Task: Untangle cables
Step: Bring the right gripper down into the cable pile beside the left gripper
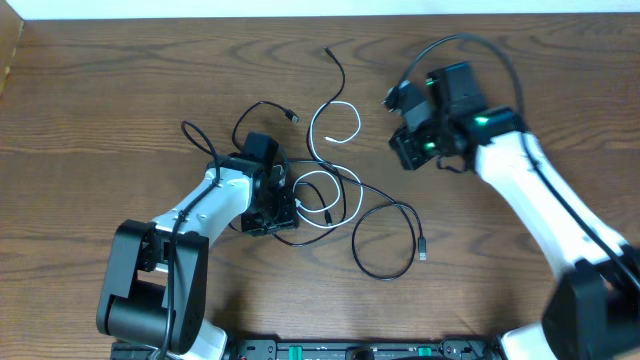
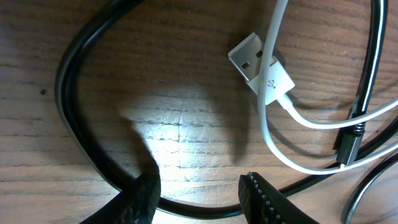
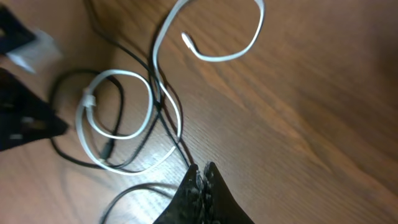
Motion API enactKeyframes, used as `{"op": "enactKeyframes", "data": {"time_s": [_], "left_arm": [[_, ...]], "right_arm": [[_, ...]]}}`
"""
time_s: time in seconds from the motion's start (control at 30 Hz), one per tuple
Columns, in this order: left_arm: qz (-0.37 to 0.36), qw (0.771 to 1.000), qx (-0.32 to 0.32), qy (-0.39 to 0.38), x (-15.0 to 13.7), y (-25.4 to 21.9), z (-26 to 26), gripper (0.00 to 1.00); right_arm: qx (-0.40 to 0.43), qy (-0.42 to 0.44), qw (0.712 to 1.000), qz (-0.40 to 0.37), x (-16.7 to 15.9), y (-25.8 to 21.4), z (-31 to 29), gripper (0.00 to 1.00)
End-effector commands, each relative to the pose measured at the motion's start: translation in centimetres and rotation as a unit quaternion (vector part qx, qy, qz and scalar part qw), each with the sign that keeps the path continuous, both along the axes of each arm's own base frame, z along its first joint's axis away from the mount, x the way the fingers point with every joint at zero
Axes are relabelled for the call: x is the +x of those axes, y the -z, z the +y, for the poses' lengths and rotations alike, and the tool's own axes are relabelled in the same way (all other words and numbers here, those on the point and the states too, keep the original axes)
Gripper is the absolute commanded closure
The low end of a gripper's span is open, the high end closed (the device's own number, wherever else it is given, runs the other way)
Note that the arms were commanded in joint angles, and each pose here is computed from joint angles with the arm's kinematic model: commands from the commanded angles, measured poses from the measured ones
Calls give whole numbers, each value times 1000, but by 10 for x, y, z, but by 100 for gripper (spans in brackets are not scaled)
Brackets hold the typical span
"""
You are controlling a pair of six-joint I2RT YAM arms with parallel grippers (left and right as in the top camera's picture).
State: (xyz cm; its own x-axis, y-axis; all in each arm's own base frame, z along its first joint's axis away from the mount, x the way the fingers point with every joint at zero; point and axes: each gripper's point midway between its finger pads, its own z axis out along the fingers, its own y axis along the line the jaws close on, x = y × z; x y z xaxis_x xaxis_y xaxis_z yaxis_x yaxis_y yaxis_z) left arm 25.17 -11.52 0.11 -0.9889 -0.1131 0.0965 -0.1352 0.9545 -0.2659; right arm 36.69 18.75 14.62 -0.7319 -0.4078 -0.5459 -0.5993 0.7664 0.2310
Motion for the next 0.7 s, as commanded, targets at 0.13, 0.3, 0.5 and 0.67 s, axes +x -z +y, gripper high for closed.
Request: {"op": "enactKeyframes", "data": {"time_s": [0.13,0.3,0.5,0.67], "left_arm": [[13,1000,10,2,-9,7,4,54],[13,1000,10,2,-9,7,4,53],[13,1000,10,2,-9,7,4,54],[15,1000,11,2,-10,7,4,54]], "right_arm": [[22,-25,999,18,-17,-6,8,88],[-12,-110,994,20,-33,26,21,58],[-65,-190,979,40,-47,75,33,51],[-117,-207,969,66,-50,119,34,53]]}}
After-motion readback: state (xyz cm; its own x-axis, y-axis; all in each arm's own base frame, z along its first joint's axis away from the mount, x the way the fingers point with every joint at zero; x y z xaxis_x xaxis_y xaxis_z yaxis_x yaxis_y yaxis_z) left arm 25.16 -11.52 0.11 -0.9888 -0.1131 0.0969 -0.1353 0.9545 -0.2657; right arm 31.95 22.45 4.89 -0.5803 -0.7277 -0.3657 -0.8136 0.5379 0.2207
